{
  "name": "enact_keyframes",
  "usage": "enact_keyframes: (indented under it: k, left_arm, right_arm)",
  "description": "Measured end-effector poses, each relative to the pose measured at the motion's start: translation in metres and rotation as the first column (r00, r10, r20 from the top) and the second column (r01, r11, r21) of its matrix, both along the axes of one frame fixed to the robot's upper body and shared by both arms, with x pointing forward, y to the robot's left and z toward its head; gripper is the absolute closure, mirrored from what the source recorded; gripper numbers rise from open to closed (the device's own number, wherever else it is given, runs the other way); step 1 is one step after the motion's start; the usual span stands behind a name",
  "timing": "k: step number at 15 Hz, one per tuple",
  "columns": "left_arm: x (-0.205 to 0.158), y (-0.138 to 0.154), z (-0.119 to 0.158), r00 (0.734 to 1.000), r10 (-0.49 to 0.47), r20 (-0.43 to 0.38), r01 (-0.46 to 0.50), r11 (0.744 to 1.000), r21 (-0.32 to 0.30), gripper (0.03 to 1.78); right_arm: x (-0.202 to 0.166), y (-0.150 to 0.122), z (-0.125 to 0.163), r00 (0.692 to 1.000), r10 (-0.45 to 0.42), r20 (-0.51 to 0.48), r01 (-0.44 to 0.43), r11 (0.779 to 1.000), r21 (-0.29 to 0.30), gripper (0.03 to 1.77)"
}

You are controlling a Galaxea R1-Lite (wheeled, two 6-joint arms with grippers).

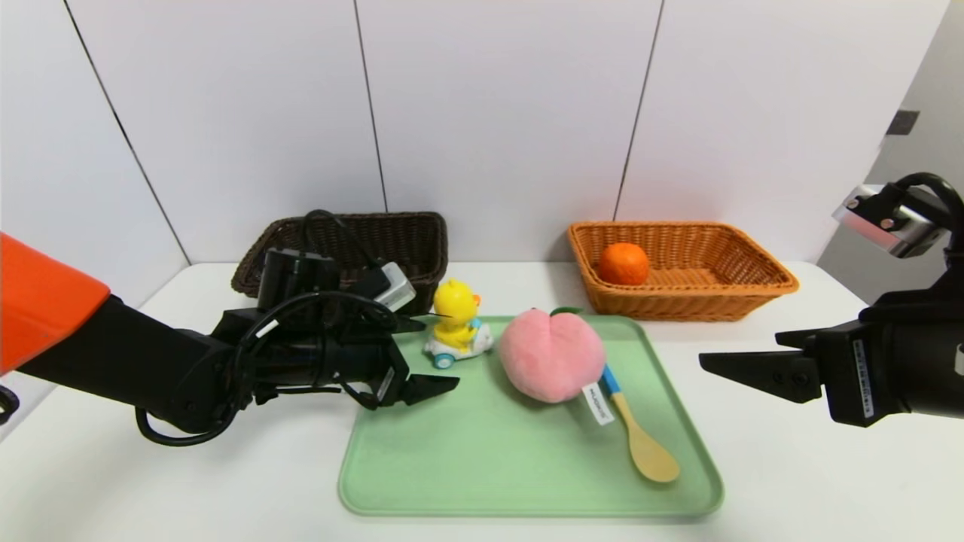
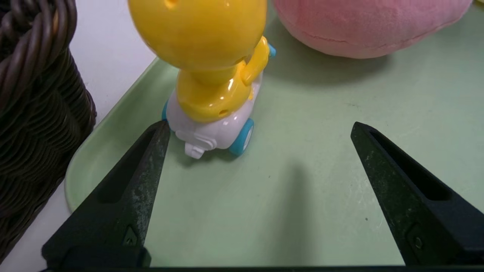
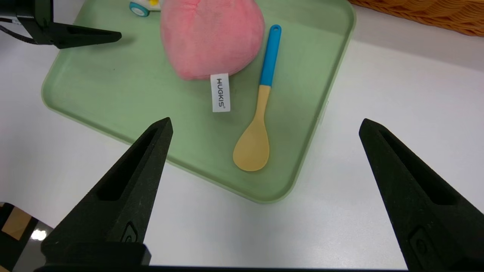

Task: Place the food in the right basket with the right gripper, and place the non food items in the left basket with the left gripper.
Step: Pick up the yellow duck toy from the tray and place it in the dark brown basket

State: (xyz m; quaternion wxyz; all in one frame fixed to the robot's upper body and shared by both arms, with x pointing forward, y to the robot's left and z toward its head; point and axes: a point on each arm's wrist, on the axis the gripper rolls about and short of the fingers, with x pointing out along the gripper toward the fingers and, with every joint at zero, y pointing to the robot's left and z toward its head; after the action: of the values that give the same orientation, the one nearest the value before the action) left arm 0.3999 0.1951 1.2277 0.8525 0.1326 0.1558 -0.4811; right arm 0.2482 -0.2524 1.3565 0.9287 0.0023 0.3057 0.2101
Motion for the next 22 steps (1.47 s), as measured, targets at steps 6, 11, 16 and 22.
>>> enact_keyframes:
  k: [6, 11, 16, 22]
  left_arm:
    - [0.016, -0.004, -0.007, 1.0, 0.005, -0.004, -0.005, 1.0, -0.003, 0.12]
    - [0.026, -0.005, -0.009, 1.0, 0.016, -0.006, -0.016, 1.0, -0.01, 0.12]
    - [0.034, -0.01, -0.006, 1.0, 0.022, -0.008, -0.022, 0.999, -0.032, 0.12]
    - [0.039, -0.017, -0.007, 1.0, 0.021, -0.023, -0.022, 0.999, -0.05, 0.12]
  right_arm:
    - [-0.001, -0.001, -0.001, 1.0, 0.001, -0.001, -0.001, 1.0, -0.001, 0.1]
    - [-0.002, 0.0, 0.0, 1.0, 0.005, 0.003, -0.005, 1.0, 0.0, 0.1]
    - [-0.002, -0.001, 0.0, 1.0, 0.003, 0.004, -0.003, 1.0, 0.001, 0.1]
    - [-0.001, 0.0, 0.0, 1.0, 0.003, 0.001, -0.003, 1.0, 0.0, 0.1]
